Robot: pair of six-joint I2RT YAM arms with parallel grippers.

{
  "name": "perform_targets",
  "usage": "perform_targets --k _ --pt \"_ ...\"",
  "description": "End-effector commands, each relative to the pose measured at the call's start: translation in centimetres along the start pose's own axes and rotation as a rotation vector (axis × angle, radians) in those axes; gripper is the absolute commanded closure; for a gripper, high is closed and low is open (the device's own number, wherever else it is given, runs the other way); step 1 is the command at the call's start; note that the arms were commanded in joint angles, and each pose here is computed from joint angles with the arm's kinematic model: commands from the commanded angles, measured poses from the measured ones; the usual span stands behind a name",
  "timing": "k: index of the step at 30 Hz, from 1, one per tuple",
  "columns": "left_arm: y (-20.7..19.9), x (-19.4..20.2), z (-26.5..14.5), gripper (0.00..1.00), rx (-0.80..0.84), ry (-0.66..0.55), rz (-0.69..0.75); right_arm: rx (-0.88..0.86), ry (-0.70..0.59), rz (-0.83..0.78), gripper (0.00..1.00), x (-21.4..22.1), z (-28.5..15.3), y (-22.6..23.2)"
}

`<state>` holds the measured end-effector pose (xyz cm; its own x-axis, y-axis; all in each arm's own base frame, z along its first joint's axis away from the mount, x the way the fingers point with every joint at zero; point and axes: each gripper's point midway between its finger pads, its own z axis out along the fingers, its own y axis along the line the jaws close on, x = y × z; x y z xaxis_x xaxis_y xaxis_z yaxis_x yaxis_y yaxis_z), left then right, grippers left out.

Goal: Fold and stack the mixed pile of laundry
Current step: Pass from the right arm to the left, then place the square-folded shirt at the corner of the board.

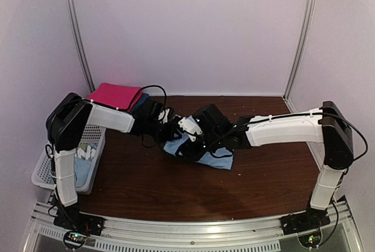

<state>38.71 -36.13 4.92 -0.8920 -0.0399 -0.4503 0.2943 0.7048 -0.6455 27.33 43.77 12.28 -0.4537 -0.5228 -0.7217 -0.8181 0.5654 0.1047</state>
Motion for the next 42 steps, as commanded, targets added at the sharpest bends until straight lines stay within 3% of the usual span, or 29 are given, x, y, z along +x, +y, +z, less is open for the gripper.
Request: perform_targets --k 1,5,13,19,30,42 --pt "4.1 -3.1 -3.4 1.0 -0.301 0.074 0.236 0.003 -0.136 0.116 0.23 -1.9 -5.2 -2.9" --pt "5.5 -7.2 -4.9 1.0 -0.42 0.092 0.401 0.043 -0.168 0.176 0.17 -0.6 -8.0 -5.3" --pt "8.7 -15.4 -8.8 1.0 -0.73 0.084 0.62 0.098 -0.184 0.241 0.15 2.0 -10.5 -7.5" --pt "10.1 -21.0 -12.5 1.0 -0.855 0.032 0.693 0.115 -0.183 0.25 0.15 2.6 -11.1 -7.7" --pt "11.3 -26.5 -18.4 1.0 -1.023 -0.067 0.781 0.124 -0.177 0.261 0.15 2.6 -11.1 -8.2" --pt "8.5 -29.9 -23.3 1.0 -1.069 -0.172 0.864 0.139 -0.162 0.263 0.16 2.6 -10.6 -8.5"
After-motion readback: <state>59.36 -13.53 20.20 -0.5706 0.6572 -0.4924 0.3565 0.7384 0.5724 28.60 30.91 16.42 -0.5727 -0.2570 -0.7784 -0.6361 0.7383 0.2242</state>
